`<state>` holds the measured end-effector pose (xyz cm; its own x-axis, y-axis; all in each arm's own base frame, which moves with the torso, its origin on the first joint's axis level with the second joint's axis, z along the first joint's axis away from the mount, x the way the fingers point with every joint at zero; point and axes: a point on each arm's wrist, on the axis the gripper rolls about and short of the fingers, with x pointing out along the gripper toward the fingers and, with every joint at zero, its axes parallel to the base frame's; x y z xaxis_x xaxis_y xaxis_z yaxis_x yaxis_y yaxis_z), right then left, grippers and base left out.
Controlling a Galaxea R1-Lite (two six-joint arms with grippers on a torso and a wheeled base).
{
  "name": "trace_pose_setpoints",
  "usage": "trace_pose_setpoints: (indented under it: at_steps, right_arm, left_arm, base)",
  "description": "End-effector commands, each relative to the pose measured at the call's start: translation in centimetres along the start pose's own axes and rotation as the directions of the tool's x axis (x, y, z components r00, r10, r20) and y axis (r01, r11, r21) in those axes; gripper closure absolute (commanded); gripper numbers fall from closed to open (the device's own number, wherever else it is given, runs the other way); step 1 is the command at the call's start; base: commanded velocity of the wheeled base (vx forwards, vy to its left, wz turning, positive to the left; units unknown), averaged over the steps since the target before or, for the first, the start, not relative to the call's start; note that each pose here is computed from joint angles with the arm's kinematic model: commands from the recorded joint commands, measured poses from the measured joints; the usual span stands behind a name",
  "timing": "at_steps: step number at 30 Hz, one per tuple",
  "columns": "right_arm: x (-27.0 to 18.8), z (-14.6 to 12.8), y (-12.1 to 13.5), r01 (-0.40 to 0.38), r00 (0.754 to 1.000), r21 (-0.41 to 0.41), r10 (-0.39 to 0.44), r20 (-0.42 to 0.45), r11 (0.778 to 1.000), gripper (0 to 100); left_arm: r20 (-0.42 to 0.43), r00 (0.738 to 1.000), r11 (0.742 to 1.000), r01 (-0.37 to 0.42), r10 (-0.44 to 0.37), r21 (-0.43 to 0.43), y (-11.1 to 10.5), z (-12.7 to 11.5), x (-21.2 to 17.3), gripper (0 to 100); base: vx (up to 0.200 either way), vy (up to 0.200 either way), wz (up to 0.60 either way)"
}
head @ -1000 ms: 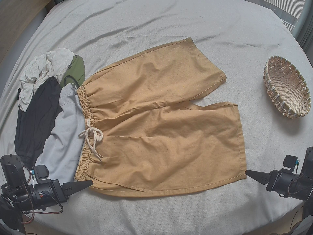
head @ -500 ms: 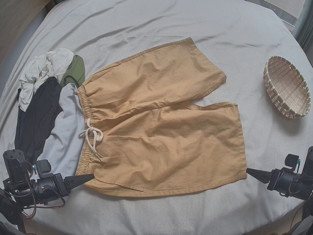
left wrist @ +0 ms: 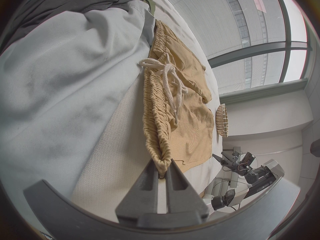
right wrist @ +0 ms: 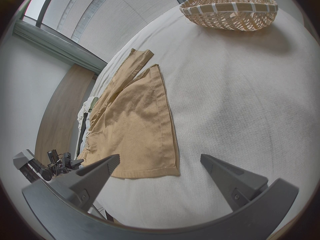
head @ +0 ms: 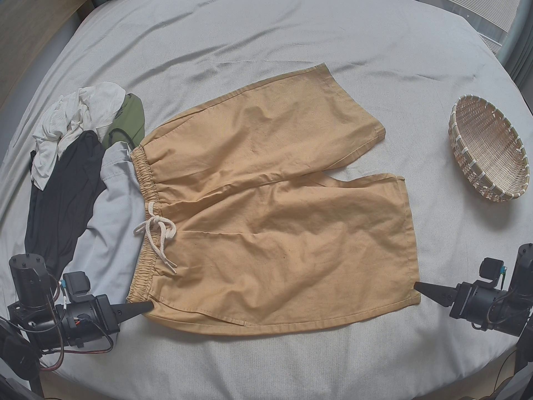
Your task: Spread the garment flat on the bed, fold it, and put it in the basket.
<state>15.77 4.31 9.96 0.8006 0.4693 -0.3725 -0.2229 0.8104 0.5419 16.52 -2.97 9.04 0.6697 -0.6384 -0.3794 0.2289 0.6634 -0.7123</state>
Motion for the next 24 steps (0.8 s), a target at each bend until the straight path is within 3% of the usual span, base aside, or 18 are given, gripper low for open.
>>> trace_pose_setpoints:
  at_steps: [1,11,18,19,24]
  right_arm:
    - [2.4,-0.4,-0.6,0.007,0.999,0.007,-0.007,-0.049,1.0,0]
    - [3.1,-1.7,0.0,-0.028,0.994,-0.007,0.027,-0.104,1.0,0]
    - [3.2,-1.8,-0.3,-0.008,0.994,-0.001,0.007,-0.105,1.0,0]
    - [3.3,-1.8,-0.3,-0.01,0.995,-0.003,0.009,-0.102,1.0,100]
    - [3.3,-2.0,-0.5,-0.009,0.995,-0.005,0.008,-0.098,1.0,100]
  left_arm:
    - [0.001,1.0,1.0,0.002,-0.002,0.0,0.0,-0.1,-0.1,100]
    - [0.004,1.0,1.0,0.002,-0.002,-0.001,0.0,-0.1,-0.2,100]
    - [-0.005,1.0,1.0,-0.002,0.002,-0.006,0.1,-0.3,-0.2,100]
    - [-0.007,1.0,1.0,-0.003,0.003,-0.008,0.1,-0.4,-0.2,100]
    - [-0.01,1.0,1.0,-0.006,0.005,-0.011,0.2,-0.4,-0.1,100]
  base:
    - [0.0,0.0,0.0]
    - [0.0,0.0,0.0]
    - [0.0,0.0,0.0]
    - [0.0,0.0,0.0]
    - [0.0,0.0,0.0]
